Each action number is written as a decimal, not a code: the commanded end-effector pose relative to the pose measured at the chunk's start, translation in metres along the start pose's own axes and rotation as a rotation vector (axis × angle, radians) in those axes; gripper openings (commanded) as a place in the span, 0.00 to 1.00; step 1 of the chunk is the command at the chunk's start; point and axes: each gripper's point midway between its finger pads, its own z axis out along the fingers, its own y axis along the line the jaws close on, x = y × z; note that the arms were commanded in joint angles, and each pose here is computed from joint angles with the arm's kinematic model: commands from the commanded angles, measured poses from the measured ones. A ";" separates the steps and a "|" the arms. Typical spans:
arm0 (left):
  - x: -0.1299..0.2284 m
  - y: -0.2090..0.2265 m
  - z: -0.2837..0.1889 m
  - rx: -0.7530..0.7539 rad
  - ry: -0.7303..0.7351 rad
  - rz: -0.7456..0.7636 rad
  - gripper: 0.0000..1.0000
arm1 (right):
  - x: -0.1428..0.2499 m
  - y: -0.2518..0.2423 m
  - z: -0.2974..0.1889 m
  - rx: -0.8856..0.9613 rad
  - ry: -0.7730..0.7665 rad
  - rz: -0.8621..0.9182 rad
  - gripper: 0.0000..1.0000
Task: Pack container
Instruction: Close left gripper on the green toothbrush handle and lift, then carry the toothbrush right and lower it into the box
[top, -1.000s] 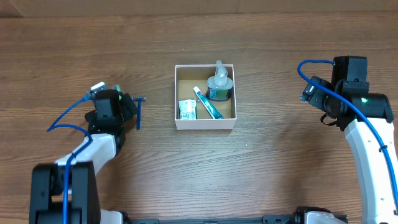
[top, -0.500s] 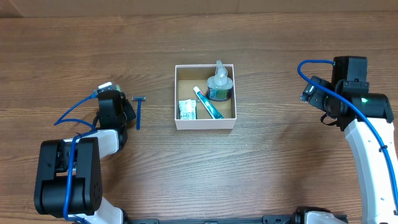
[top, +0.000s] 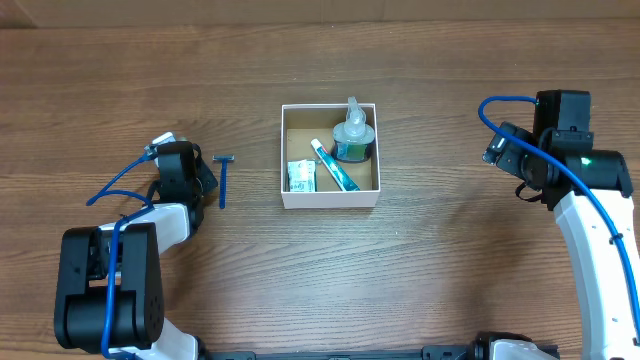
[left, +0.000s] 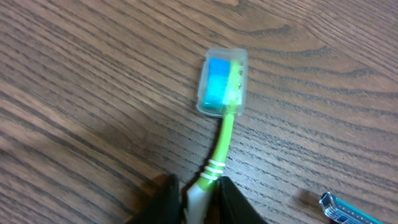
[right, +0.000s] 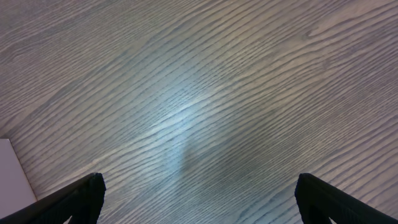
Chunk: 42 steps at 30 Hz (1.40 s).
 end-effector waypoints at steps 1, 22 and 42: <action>0.048 0.008 0.004 0.006 0.147 -0.015 0.09 | -0.005 -0.001 -0.005 -0.002 -0.021 0.009 1.00; -0.084 -0.098 -0.194 0.664 -0.141 -0.232 0.04 | -0.005 -0.001 -0.005 -0.002 -0.021 0.009 1.00; -0.023 -0.252 -0.284 0.883 -0.091 0.050 0.04 | -0.005 -0.001 -0.005 -0.002 -0.021 0.009 1.00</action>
